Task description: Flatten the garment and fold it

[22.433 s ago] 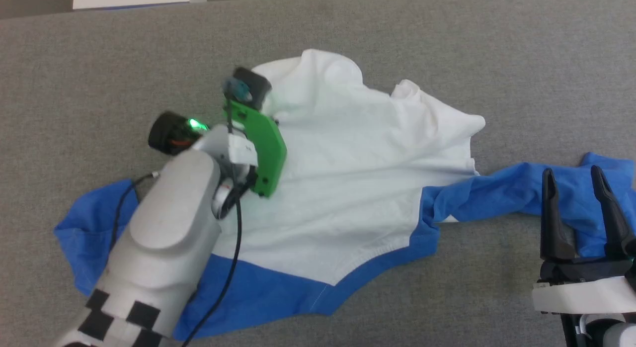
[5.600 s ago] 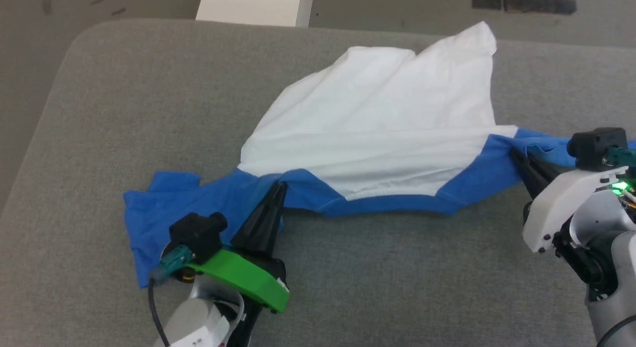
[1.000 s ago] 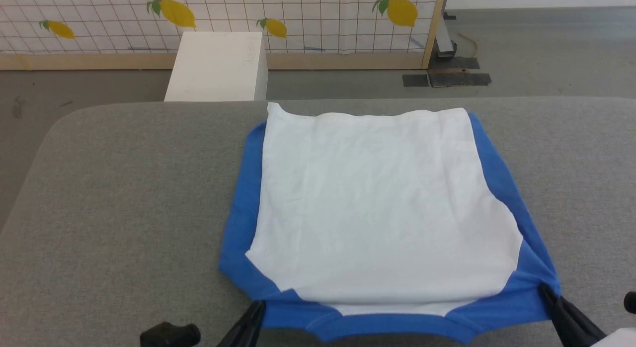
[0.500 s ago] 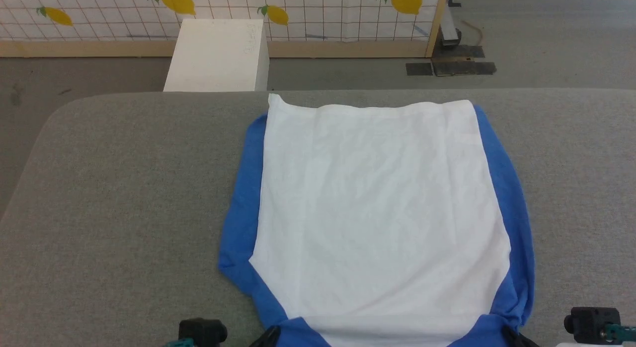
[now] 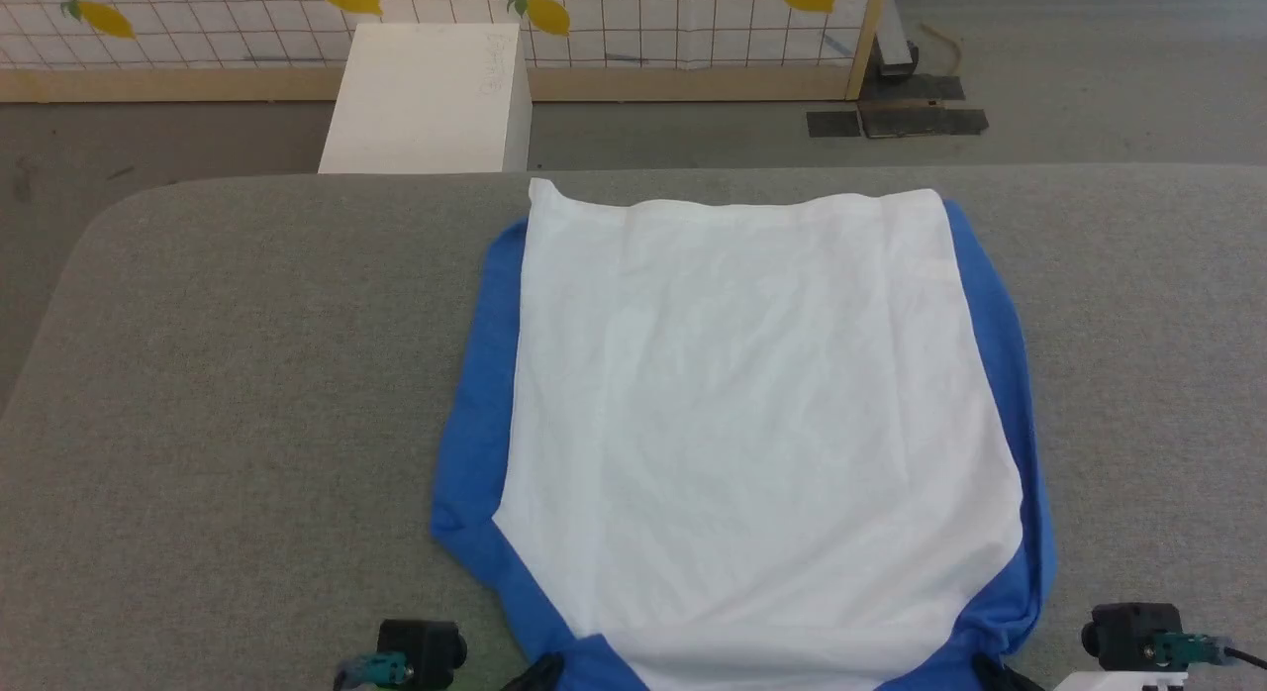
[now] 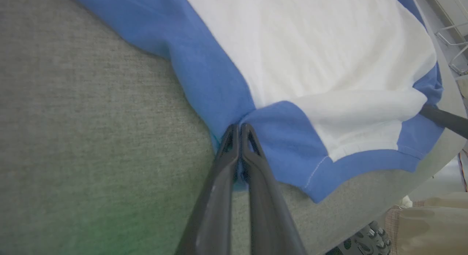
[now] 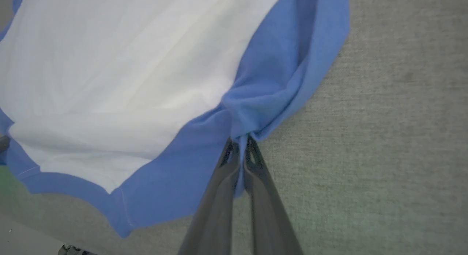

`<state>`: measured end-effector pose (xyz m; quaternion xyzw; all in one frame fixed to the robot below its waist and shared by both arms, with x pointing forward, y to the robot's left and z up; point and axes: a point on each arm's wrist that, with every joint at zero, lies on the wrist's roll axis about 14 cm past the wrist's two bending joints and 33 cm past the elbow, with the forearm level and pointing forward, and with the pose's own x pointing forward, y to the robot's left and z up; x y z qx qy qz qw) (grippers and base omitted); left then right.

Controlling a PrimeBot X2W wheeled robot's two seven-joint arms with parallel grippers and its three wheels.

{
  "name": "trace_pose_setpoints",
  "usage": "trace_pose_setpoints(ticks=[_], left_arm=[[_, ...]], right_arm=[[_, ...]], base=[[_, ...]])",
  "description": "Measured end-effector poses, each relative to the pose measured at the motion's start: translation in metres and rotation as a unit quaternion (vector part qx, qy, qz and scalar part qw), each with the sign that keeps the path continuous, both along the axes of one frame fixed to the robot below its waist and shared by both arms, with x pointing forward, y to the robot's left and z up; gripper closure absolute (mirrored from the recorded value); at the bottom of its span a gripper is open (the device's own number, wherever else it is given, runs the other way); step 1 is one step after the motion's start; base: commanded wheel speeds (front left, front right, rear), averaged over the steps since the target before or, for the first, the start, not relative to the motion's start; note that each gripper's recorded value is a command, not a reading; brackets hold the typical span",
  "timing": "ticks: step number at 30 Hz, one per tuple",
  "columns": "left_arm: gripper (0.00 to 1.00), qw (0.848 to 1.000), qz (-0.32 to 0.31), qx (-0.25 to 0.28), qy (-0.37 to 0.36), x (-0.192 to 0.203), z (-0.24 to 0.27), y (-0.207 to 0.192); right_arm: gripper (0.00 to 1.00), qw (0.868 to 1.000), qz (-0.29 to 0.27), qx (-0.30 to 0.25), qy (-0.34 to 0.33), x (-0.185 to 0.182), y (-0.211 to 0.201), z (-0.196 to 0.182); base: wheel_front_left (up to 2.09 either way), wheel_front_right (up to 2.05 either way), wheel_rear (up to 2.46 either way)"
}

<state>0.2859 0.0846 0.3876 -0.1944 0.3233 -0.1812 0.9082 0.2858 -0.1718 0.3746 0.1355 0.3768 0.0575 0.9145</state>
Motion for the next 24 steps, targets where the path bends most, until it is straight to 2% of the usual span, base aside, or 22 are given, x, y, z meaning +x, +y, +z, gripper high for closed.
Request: trace_pose_setpoints(ticks=[1, 3, 4, 5, 6, 13, 17, 21, 24], left_arm=[[1.0, 1.0, 0.001, 0.0, 0.001, 0.0, 0.0, 0.0], [1.0, 1.0, 0.002, -0.002, 0.003, -0.001, -0.001, -0.001], [1.0, 1.0, 0.003, -0.003, 0.003, -0.001, -0.001, -0.001], [0.65, 1.0, 0.006, -0.003, 0.004, -0.001, -0.001, 0.0], [0.0, 1.0, 0.011, -0.005, 0.001, 0.001, 0.001, -0.001], [0.0, 0.994, 0.051, -0.089, -0.041, 0.011, 0.048, -0.008], [0.0, 0.982, 0.111, -0.097, -0.117, 0.027, 0.087, 0.019], [0.0, 0.953, 0.192, -0.071, -0.223, 0.044, 0.126, 0.056], [0.0, 0.939, 0.215, -0.047, -0.265, 0.046, 0.133, 0.064]], right_arm=[[0.9, 1.0, 0.001, 0.0, 0.003, -0.002, 0.0, -0.002], [0.6, 1.0, 0.001, 0.004, 0.006, -0.003, 0.002, -0.003], [0.35, 1.0, 0.001, 0.004, 0.006, -0.003, 0.002, -0.003], [0.0, 1.0, 0.001, 0.005, 0.005, -0.003, 0.002, -0.003], [0.0, 1.0, 0.0, 0.007, 0.003, -0.003, 0.002, -0.002], [0.0, 0.998, -0.011, 0.042, -0.036, 0.007, -0.001, 0.039], [0.0, 0.994, -0.042, 0.023, -0.099, 0.018, -0.029, 0.079], [0.0, 0.975, -0.084, -0.017, -0.204, 0.034, -0.054, 0.127], [0.0, 0.951, -0.097, -0.04, -0.291, 0.05, -0.055, 0.157]], base=[[0.0, 0.0, 0.0], [0.0, 0.0, 0.0], [0.0, 0.0, 0.0], [0.0, 0.0, 0.0], [0.0, 0.0, 0.0], [0.0, 0.0, 0.0], [0.0, 0.0, 0.0], [0.0, 0.0, 0.0], [0.0, 0.0, 0.0]])
